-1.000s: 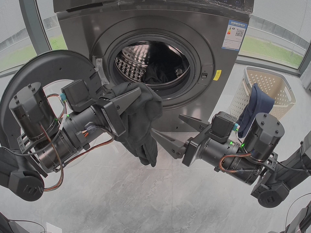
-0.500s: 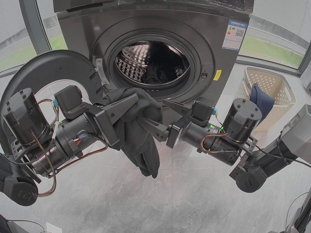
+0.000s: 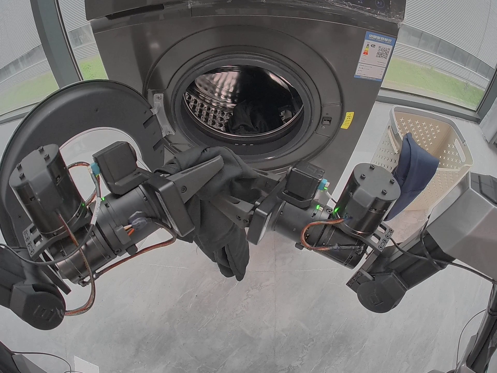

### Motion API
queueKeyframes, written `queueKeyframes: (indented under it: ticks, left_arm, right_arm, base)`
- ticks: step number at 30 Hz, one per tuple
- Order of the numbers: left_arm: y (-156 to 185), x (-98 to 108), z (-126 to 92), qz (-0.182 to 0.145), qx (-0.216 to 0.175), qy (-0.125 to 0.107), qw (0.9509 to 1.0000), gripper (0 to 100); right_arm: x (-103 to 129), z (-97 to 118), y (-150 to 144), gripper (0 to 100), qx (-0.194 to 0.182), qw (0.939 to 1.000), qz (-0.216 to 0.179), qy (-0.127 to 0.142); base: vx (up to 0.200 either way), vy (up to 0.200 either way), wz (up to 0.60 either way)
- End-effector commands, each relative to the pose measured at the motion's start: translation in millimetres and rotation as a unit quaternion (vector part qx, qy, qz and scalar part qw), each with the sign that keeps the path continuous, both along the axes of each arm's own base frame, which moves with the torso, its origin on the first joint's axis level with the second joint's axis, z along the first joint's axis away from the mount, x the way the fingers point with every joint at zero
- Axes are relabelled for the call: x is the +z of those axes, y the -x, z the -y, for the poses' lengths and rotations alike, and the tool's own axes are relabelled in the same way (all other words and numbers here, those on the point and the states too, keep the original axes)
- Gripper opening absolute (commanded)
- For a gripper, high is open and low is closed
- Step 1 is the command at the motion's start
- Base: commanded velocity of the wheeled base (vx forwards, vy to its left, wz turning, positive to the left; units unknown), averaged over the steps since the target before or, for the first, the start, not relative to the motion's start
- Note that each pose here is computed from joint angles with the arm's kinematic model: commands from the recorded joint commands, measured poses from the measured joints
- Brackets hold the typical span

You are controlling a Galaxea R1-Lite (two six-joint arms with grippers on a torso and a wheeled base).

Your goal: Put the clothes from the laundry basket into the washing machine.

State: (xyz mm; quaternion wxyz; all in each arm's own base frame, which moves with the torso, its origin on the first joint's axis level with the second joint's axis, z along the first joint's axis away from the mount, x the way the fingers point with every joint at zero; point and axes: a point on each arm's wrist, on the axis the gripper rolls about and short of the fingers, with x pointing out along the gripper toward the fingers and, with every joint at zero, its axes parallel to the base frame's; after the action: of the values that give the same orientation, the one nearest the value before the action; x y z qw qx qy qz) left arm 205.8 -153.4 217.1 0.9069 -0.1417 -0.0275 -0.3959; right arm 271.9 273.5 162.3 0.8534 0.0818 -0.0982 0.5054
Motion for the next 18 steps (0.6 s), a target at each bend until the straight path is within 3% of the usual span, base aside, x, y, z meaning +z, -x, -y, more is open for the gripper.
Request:
queueKeyframes:
  ticks: [1, 10, 18]
  left_arm:
    - [-4.7, -5.1, 2.1, -0.008, 0.002, -0.006, 0.9999, 0]
    - [-14.7, -8.6, 1.0, -0.014, 0.017, -0.007, 0.9997, 0]
    - [-19.2, -5.6, 3.1, -0.006, 0.017, 0.0, 0.9998, 0]
  right_arm:
    - [3.3, -3.6, 4.5, 0, 0.008, 0.9999, 0.005, -0.006]
    - [28.7, 22.1, 29.1, 0, -0.007, 0.9997, 0.007, -0.022]
    - [33.4, 39.5, 47.0, 0, -0.007, 0.9998, 0.002, -0.019]
  base:
    - [0.0, 0.0, 0.0]
    - [0.0, 0.0, 0.0]
    - [0.0, 0.0, 0.0]
